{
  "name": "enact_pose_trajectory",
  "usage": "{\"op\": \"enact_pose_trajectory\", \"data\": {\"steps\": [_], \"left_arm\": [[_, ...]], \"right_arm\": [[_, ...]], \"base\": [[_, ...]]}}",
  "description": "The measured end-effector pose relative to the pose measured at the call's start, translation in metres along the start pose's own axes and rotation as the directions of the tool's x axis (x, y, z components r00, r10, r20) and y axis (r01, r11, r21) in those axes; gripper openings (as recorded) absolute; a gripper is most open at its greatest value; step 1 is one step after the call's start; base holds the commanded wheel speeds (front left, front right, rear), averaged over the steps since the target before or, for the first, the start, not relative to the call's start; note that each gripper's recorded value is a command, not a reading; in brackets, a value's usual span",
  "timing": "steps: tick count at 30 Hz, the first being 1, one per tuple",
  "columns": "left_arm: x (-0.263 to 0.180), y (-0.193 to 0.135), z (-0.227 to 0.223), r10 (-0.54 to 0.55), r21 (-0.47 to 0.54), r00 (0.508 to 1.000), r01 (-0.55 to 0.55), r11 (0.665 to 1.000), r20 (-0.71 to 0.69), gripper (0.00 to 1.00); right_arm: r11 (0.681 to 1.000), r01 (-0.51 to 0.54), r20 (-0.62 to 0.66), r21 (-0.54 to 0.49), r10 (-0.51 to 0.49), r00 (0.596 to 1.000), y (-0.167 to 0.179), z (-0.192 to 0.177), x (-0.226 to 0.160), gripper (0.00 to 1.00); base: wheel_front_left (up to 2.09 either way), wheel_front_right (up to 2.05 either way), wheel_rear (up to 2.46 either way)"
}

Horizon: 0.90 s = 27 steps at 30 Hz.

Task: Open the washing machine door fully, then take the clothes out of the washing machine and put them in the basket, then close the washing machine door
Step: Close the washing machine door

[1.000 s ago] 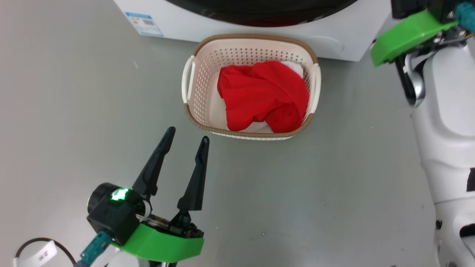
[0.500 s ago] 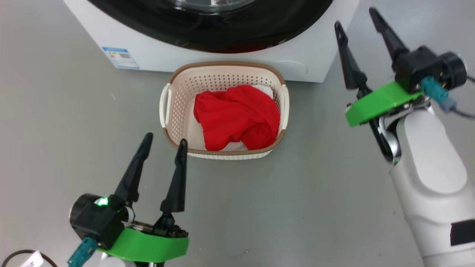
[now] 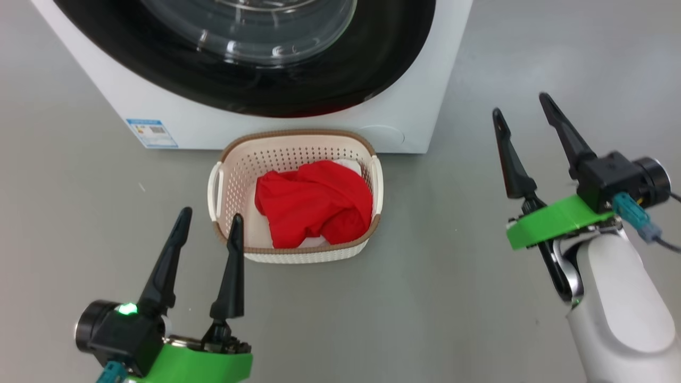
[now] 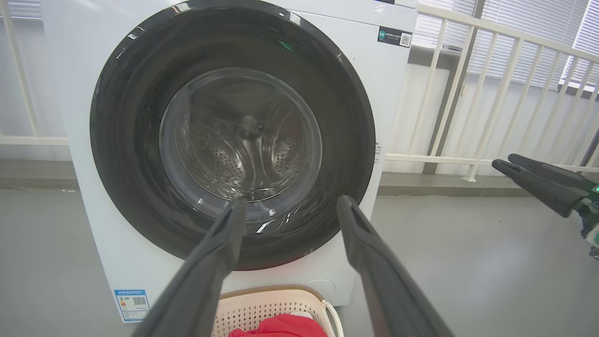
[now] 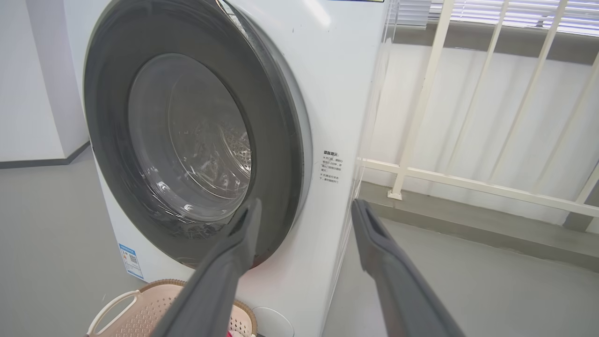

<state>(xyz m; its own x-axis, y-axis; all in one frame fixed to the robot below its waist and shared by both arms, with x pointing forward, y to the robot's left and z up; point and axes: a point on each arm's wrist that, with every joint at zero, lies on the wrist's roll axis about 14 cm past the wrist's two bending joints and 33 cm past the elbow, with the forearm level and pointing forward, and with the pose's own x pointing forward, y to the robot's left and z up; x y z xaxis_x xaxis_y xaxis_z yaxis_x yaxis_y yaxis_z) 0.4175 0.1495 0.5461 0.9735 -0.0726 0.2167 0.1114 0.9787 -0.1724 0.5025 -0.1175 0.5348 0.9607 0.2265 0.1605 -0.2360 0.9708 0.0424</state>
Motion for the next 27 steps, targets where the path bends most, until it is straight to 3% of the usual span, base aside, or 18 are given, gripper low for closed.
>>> {"op": "enact_pose_trajectory", "data": {"steps": [16,27], "left_arm": [[-0.027,0.007,0.018,0.027,0.051,0.999,-0.029,0.998,0.025,1.00],[-0.051,0.014,0.014,0.053,0.055,0.999,-0.053,0.997,-0.004,1.00]], "right_arm": [[0.993,0.116,0.009,-0.017,-0.116,0.993,-0.027,0.014,-0.079,1.00],[0.991,0.132,0.005,-0.015,-0.132,0.991,-0.023,0.018,-0.122,1.00]], "base": [[0.00,0.00,0.00],[0.00,0.00,0.00]]}}
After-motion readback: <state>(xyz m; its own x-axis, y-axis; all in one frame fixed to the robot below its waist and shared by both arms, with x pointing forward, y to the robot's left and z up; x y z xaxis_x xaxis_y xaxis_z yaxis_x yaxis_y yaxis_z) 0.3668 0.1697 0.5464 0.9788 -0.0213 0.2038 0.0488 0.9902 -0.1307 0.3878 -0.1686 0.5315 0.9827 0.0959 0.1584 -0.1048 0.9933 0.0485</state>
